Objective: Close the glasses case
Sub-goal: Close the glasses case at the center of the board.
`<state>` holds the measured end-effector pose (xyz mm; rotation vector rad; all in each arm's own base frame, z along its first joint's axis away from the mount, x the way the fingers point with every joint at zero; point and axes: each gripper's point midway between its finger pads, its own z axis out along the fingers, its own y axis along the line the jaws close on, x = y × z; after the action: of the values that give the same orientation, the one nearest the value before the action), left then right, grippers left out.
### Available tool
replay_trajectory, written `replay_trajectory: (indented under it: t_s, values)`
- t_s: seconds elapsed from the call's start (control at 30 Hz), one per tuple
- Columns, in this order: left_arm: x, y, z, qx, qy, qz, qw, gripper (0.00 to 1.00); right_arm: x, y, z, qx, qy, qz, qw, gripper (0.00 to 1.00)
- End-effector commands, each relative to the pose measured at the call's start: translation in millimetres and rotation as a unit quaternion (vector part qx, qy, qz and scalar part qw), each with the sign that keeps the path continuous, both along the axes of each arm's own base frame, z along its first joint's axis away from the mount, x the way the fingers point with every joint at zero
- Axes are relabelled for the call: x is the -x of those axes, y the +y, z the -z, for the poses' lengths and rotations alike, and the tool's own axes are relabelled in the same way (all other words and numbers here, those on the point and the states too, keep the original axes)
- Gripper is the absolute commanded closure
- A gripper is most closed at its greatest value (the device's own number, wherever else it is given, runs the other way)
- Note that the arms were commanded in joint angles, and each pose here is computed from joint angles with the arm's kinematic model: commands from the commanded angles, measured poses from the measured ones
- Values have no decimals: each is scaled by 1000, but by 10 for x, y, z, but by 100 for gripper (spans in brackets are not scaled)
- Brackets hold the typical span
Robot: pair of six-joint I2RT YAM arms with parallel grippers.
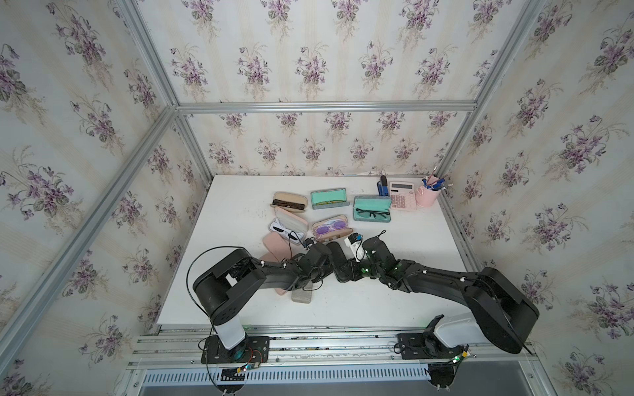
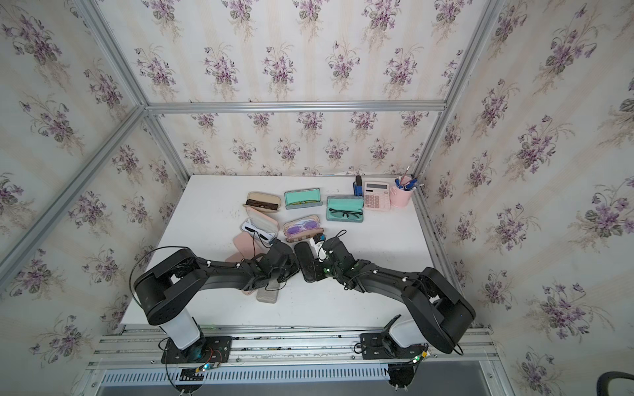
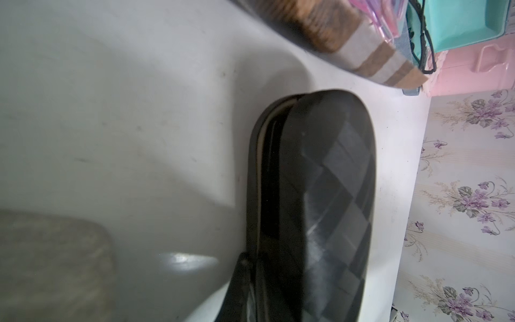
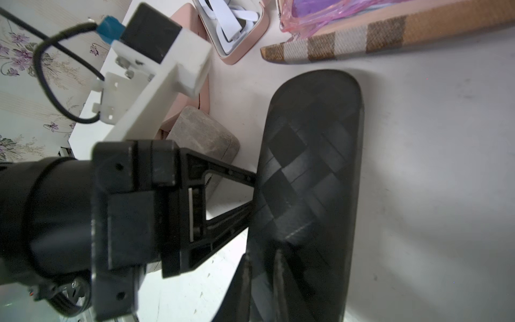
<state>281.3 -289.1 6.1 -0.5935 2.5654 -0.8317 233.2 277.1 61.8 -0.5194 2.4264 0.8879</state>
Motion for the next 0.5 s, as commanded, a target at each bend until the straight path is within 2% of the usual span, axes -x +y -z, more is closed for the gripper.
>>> replay_trajectory:
  t_s: [0.0,0.47]
  values:
    - [359,379,388,-90,85,2,992,89,31,-5,72,8,12,0,1000,81]
    - [357,281,198,-70,65,17,995,84,63,-19,284,45,21,3,999,77]
